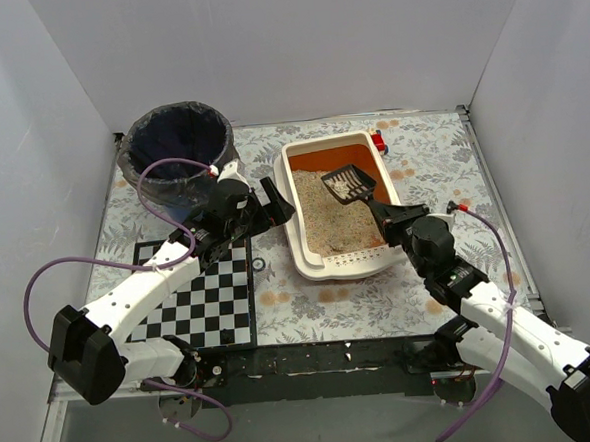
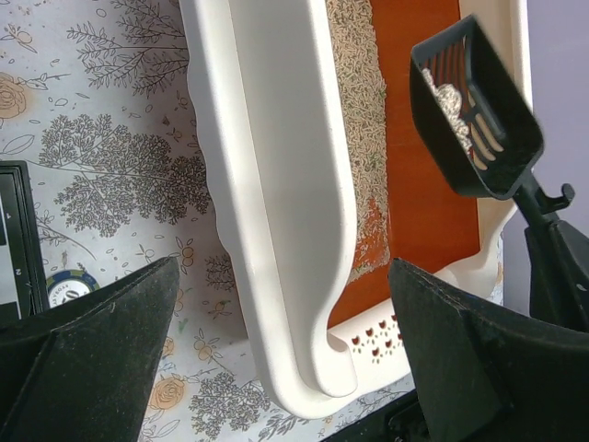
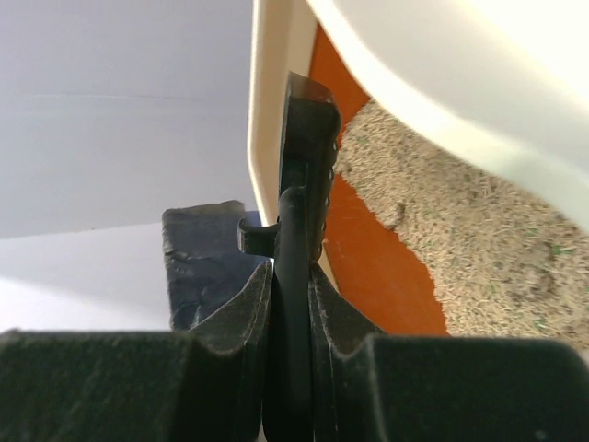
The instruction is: Clean the litter box
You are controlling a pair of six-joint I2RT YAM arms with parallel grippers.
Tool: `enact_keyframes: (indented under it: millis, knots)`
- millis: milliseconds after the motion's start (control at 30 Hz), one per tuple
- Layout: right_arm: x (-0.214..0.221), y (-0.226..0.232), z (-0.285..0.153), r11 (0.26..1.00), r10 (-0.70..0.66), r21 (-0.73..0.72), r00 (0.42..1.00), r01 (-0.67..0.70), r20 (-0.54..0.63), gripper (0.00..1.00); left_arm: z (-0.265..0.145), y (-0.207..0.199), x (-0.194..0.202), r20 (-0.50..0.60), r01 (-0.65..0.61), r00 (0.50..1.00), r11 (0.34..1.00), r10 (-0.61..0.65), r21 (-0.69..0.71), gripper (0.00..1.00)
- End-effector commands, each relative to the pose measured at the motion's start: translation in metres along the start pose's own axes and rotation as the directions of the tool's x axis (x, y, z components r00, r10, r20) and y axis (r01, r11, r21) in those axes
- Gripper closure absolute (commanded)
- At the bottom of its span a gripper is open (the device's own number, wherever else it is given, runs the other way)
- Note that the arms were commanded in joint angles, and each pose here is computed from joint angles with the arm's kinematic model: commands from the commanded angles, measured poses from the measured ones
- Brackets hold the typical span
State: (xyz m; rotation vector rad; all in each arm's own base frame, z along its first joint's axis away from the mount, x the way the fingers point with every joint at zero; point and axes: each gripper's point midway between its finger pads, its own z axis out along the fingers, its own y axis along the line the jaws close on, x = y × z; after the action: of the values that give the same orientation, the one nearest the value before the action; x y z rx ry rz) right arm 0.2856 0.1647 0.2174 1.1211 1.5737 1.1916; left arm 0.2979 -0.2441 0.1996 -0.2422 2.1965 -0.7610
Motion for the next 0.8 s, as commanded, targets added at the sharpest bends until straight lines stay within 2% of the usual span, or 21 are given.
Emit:
enact_keyframes:
  millis: [0, 67, 167, 300, 367, 433, 467, 567, 600, 700, 767]
  knots:
    - [-0.012, 0.033, -0.004, 0.996, 0.068, -0.059, 0.997, -0.066, 0.034, 0.99, -0.009, -0.005, -0.016, 0.052, 0.012, 0.999, 1.0, -0.012, 0.003, 0.02]
    - [0.0, 0.042, -0.003, 0.992, 0.034, -0.119, 0.999, -0.036, -0.022, 0.99, -0.01, -0.004, -0.017, 0.067, 0.017, 0.998, 1.0, -0.017, 0.004, 0.02]
    - [-0.019, 0.013, -0.002, 0.997, 0.059, 0.04, 0.995, -0.062, 0.077, 0.99, -0.011, -0.007, -0.018, 0.056, 0.014, 0.998, 1.0, -0.015, 0.008, 0.02]
    - [0.02, 0.041, -0.002, 0.987, -0.008, -0.162, 0.993, -0.012, -0.12, 0.99, -0.008, -0.004, -0.016, 0.063, 0.033, 0.997, 0.999, -0.033, 0.005, 0.02]
    - [0.013, 0.019, 0.012, 1.0, -0.009, -0.02, 0.996, 0.007, -0.093, 0.99, -0.006, -0.005, -0.012, 0.039, 0.033, 0.999, 0.999, -0.033, 0.006, 0.02]
    - [-0.009, 0.001, 0.009, 0.995, 0.025, 0.095, 1.0, -0.025, 0.004, 0.99, -0.008, -0.001, -0.011, 0.035, 0.032, 0.999, 0.999, -0.031, -0.011, 0.02]
    - [-0.011, 0.002, 0.007, 0.998, 0.008, 0.067, 1.0, -0.009, 0.011, 0.99, -0.008, 0.003, -0.01, 0.045, 0.039, 0.998, 0.999, -0.038, -0.022, 0.02]
    - [0.01, 0.032, 0.003, 0.989, -0.016, -0.147, 0.995, 0.002, -0.098, 0.99, -0.006, -0.001, -0.012, 0.071, 0.062, 0.996, 0.998, -0.062, 0.013, 0.02]
    - [0.01, 0.034, 0.004, 0.989, -0.008, -0.149, 0.995, -0.007, -0.099, 0.99, -0.005, -0.004, -0.011, 0.062, 0.06, 0.996, 0.998, -0.062, 0.029, 0.02]
    - [-0.007, 0.004, 0.008, 0.999, 0.041, 0.013, 0.999, -0.041, -0.008, 0.99, -0.003, -0.004, -0.009, 0.035, 0.043, 0.998, 0.999, -0.043, 0.009, 0.02]
    - [-0.002, 0.023, 0.004, 0.994, 0.03, -0.102, 0.999, -0.034, -0.043, 0.99, -0.001, 0.002, -0.009, 0.045, 0.048, 0.998, 0.999, -0.047, -0.013, 0.02]
